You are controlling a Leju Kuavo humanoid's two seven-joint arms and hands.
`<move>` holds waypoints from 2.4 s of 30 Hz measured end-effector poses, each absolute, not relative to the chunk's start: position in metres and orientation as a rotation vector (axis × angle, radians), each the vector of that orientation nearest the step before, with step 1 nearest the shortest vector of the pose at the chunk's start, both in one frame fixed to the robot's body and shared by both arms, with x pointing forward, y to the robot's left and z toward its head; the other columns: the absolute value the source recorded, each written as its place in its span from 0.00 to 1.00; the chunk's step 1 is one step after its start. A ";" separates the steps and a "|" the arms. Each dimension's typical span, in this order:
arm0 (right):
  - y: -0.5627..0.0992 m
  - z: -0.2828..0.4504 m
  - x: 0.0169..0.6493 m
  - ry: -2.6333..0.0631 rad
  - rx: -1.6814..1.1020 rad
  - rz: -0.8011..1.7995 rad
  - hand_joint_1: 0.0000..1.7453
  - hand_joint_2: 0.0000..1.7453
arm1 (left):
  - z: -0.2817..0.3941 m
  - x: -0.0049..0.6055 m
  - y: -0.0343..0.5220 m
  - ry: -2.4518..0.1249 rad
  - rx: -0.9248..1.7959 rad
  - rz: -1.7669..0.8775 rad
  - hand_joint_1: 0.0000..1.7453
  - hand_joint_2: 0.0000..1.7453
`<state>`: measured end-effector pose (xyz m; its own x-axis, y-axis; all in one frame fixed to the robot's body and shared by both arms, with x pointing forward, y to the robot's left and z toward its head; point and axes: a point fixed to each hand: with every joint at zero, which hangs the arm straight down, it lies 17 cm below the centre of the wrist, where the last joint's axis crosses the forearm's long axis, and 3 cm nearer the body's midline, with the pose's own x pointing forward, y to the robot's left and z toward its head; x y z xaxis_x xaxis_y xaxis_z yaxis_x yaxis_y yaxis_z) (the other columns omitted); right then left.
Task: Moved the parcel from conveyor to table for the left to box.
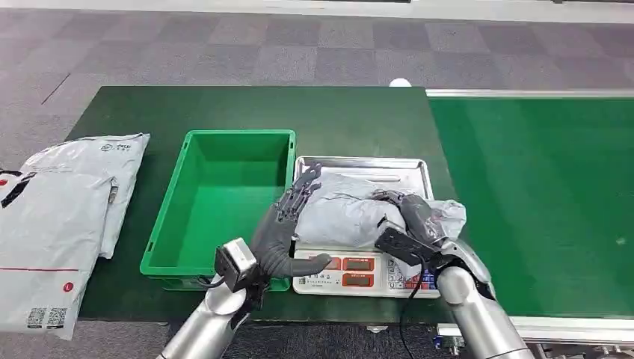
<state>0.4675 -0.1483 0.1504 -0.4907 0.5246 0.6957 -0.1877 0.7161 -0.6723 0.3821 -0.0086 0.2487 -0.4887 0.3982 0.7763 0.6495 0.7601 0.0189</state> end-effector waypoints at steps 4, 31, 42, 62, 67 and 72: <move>-0.153 0.161 0.466 -1.939 -0.134 0.756 0.00 1.00 | 0.248 0.382 -0.009 -2.144 -0.781 -0.396 0.00 1.00; -0.222 0.187 0.485 -1.963 0.080 0.289 0.00 1.00 | 0.247 0.385 -0.007 -2.138 -0.778 -0.371 0.00 1.00; -0.204 0.212 0.449 -1.858 0.876 0.056 0.00 1.00 | 0.219 0.400 -0.019 -2.067 -0.726 -0.446 0.00 1.00; -0.206 0.208 0.450 -1.841 0.884 0.064 0.00 1.00 | 0.140 0.437 -0.037 -1.879 -0.217 -0.811 0.00 1.00; -0.206 0.213 0.456 -1.858 0.876 0.077 0.00 1.00 | 0.104 0.451 -0.037 -1.762 0.027 -1.002 0.00 1.00; -0.204 0.210 0.456 -1.853 0.867 0.086 0.00 1.00 | 0.092 0.451 -0.040 -1.721 0.055 -1.054 0.00 1.00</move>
